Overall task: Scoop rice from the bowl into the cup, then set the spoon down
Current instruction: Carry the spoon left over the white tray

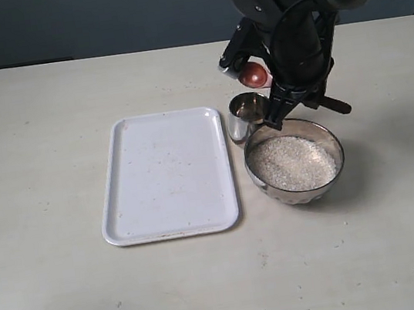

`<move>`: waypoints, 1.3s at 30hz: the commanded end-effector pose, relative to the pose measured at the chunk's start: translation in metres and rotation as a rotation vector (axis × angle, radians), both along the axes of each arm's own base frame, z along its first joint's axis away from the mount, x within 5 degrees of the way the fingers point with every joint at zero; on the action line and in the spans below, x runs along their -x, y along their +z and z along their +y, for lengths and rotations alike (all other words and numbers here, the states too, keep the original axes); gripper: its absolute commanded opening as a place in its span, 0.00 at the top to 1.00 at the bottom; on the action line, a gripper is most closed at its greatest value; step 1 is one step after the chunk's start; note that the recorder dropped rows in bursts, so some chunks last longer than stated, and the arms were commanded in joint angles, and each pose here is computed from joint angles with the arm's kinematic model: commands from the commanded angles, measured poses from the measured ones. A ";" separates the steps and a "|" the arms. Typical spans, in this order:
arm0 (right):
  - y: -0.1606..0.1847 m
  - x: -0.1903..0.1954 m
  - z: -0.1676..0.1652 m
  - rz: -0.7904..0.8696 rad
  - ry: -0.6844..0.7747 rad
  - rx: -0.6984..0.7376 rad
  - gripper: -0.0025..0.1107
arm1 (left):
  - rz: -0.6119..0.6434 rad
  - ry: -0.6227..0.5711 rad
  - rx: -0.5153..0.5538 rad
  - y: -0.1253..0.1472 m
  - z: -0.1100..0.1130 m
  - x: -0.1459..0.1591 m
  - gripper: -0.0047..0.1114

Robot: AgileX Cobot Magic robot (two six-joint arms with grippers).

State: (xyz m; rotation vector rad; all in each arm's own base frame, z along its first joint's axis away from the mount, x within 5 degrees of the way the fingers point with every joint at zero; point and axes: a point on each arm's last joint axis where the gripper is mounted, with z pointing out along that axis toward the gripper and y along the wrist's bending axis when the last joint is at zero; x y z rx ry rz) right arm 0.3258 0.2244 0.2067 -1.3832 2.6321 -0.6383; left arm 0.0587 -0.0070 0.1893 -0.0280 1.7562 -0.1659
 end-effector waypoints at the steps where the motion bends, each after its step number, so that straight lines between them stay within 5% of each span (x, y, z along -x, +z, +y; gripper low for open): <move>1: -0.001 0.005 0.001 0.039 -0.035 -0.045 0.99 | -0.018 -0.002 0.003 0.003 0.000 0.000 0.96; 19: 0.041 0.025 0.055 0.219 -0.062 -0.694 0.99 | -0.018 -0.002 0.003 0.003 0.000 0.000 0.96; 39: -0.061 0.005 0.114 0.443 -0.142 -0.612 0.99 | -0.018 -0.002 0.003 0.003 0.000 0.000 0.96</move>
